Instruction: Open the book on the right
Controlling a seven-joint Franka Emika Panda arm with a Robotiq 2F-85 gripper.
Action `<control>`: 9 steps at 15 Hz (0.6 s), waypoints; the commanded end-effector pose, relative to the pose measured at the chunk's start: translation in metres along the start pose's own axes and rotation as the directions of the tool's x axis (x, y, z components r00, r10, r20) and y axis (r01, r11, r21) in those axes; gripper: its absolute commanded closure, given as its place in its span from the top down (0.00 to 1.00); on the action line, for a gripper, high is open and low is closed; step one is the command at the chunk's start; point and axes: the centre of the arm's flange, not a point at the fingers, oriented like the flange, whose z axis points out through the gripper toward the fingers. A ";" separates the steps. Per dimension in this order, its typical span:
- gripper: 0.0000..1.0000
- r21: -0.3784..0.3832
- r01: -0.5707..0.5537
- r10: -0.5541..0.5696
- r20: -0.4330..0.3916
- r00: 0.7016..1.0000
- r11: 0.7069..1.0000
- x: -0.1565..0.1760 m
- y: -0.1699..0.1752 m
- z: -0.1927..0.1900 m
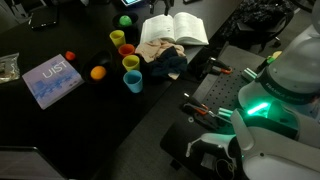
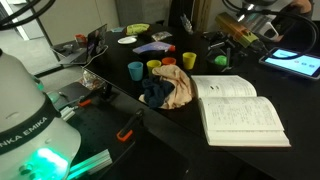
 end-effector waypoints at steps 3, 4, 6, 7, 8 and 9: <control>1.00 -0.207 -0.087 0.082 -0.033 0.996 0.974 -0.009 0.012 -0.022; 1.00 -0.234 -0.118 0.108 -0.056 0.993 0.965 -0.011 0.015 -0.028; 1.00 -0.283 -0.214 0.196 -0.093 0.976 0.935 -0.012 0.016 -0.041; 1.00 -0.301 -0.263 0.241 -0.110 0.964 0.917 -0.013 0.015 -0.048; 1.00 -0.308 -0.305 0.283 -0.115 0.952 0.901 -0.014 0.014 -0.054; 1.00 -0.312 -0.349 0.327 -0.123 0.937 0.884 -0.015 0.013 -0.061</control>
